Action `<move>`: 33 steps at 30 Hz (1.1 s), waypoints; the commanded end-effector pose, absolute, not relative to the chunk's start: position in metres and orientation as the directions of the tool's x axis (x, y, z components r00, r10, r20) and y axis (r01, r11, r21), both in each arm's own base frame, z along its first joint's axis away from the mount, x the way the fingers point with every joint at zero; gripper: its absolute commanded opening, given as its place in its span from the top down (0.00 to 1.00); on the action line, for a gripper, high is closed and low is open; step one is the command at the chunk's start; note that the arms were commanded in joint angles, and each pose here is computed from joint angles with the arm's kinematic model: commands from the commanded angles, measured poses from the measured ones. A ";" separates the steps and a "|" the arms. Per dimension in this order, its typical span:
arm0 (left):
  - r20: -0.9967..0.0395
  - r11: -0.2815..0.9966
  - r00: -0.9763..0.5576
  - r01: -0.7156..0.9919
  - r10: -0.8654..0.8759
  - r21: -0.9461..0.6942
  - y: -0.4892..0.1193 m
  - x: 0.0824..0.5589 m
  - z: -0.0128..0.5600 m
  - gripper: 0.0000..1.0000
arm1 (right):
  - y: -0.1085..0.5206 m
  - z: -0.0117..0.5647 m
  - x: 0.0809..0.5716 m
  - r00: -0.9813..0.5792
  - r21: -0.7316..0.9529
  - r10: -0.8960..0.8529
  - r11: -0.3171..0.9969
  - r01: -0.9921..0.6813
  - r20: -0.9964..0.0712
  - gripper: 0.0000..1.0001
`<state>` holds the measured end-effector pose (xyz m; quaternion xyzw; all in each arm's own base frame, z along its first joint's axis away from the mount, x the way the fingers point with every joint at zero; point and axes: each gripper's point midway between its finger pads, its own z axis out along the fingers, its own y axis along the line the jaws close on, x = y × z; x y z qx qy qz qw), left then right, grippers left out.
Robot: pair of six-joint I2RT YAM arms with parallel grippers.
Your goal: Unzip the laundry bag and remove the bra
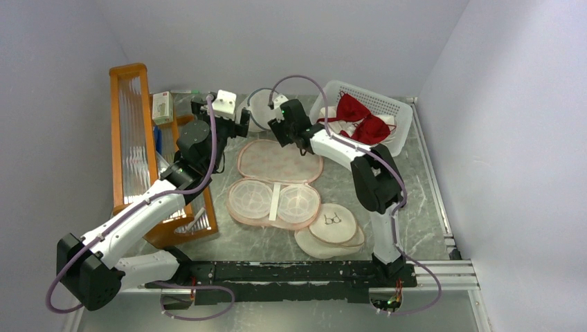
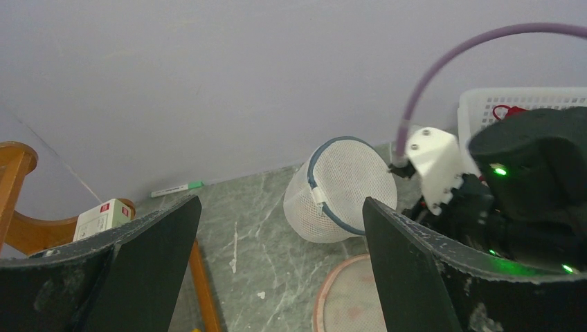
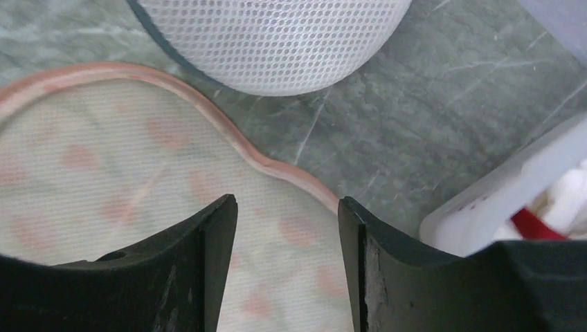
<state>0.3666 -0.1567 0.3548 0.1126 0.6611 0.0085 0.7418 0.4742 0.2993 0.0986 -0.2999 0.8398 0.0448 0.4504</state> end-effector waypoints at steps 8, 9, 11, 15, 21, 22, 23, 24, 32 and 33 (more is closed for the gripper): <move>-0.979 0.978 0.163 0.152 0.118 0.143 -0.159 0.368 0.375 0.01 | 0.277 0.041 0.484 -0.389 -0.263 -0.748 0.588 -0.765 -0.538 0.51; -0.980 0.978 0.163 0.151 0.117 0.142 -0.158 0.368 0.375 0.01 | 0.275 0.041 0.486 -0.391 -0.265 -0.747 0.590 -0.762 -0.537 0.52; -0.980 0.978 0.163 0.152 0.114 0.140 -0.158 0.368 0.375 0.01 | 0.271 0.035 0.487 -0.399 -0.253 -0.747 0.590 -0.767 -0.532 0.53; -0.980 0.979 0.163 0.148 0.113 0.138 -0.156 0.369 0.376 0.01 | 0.266 0.019 0.487 -0.406 -0.248 -0.756 0.584 -0.773 -0.513 0.56; -0.981 0.979 0.161 0.149 0.112 0.136 -0.156 0.369 0.375 0.01 | 0.267 0.019 0.495 -0.415 -0.187 -0.718 0.597 -0.781 -0.559 0.59; -0.981 0.980 0.161 0.149 0.110 0.134 -0.156 0.370 0.375 0.01 | 0.270 0.019 0.494 -0.412 -0.173 -0.715 0.591 -0.788 -0.565 0.59; -0.981 0.980 0.162 0.149 0.110 0.134 -0.156 0.370 0.376 0.01 | 0.273 0.020 0.493 -0.409 -0.164 -0.711 0.588 -0.792 -0.572 0.59; -0.981 0.980 0.162 0.150 0.108 0.133 -0.156 0.370 0.376 0.01 | 0.273 0.020 0.493 -0.408 -0.159 -0.708 0.587 -0.794 -0.576 0.58; -0.982 0.980 0.160 0.156 0.099 0.124 -0.156 0.370 0.376 0.01 | 0.268 0.033 0.503 -0.428 -0.139 -0.668 0.621 -0.771 -0.609 0.50; -0.982 0.980 0.160 0.155 0.099 0.124 -0.156 0.370 0.376 0.01 | 0.269 0.037 0.504 -0.424 -0.142 -0.663 0.624 -0.769 -0.617 0.49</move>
